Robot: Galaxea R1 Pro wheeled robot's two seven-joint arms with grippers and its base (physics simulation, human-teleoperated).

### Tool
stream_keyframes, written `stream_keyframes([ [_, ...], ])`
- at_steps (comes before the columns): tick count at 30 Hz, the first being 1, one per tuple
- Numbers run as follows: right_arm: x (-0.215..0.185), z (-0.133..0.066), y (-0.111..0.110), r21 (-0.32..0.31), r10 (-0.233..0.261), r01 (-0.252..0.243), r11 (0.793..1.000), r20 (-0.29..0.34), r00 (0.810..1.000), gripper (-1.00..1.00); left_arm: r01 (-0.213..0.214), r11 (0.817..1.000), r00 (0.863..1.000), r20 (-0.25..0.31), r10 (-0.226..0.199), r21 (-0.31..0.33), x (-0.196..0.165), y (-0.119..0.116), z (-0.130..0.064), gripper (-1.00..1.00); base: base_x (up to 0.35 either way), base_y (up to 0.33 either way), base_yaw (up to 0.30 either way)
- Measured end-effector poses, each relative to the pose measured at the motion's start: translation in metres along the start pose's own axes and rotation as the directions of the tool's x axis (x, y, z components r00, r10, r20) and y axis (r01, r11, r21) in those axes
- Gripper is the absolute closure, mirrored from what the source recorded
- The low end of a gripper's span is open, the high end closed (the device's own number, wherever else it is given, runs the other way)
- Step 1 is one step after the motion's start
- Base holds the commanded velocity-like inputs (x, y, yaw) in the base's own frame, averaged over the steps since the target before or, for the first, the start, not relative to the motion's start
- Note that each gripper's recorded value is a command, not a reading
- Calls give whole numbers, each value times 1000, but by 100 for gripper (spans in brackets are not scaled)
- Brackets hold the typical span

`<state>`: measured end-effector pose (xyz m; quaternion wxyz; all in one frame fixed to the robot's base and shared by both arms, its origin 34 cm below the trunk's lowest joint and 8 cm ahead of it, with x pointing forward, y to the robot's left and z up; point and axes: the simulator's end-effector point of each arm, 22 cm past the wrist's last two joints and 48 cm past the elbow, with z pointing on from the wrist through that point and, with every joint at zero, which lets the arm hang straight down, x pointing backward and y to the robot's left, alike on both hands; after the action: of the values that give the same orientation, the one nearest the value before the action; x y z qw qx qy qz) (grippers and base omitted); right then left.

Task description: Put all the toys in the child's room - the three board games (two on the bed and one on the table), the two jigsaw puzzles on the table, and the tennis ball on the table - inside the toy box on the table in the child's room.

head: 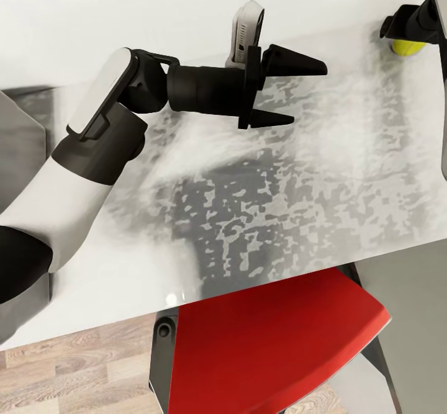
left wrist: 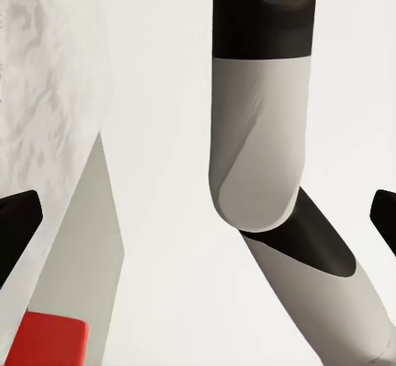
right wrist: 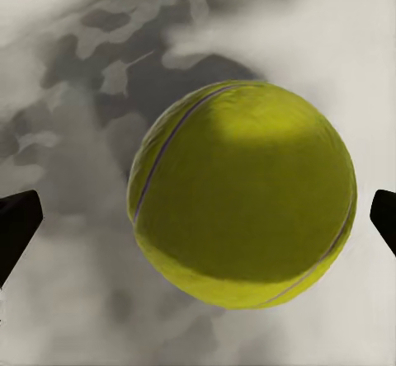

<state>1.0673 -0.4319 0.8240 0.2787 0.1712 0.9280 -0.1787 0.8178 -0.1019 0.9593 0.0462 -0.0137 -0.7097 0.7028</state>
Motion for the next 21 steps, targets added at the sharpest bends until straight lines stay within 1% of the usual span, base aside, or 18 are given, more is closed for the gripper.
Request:
stream_keyframes([
  [9, -7, -4, 1, -5, 5, -5, 1000, 17, 1000, -100, 0, 1000, 1000, 1, 0, 1, 0, 0, 0, -100, 0, 0, 0],
  [21, -7, -4, -1, -3, 2, -2, 1000, 14, 1000, -100, 0, 1000, 1000, 0, 0, 2, 0, -1, 0, -100, 0, 0, 0],
])
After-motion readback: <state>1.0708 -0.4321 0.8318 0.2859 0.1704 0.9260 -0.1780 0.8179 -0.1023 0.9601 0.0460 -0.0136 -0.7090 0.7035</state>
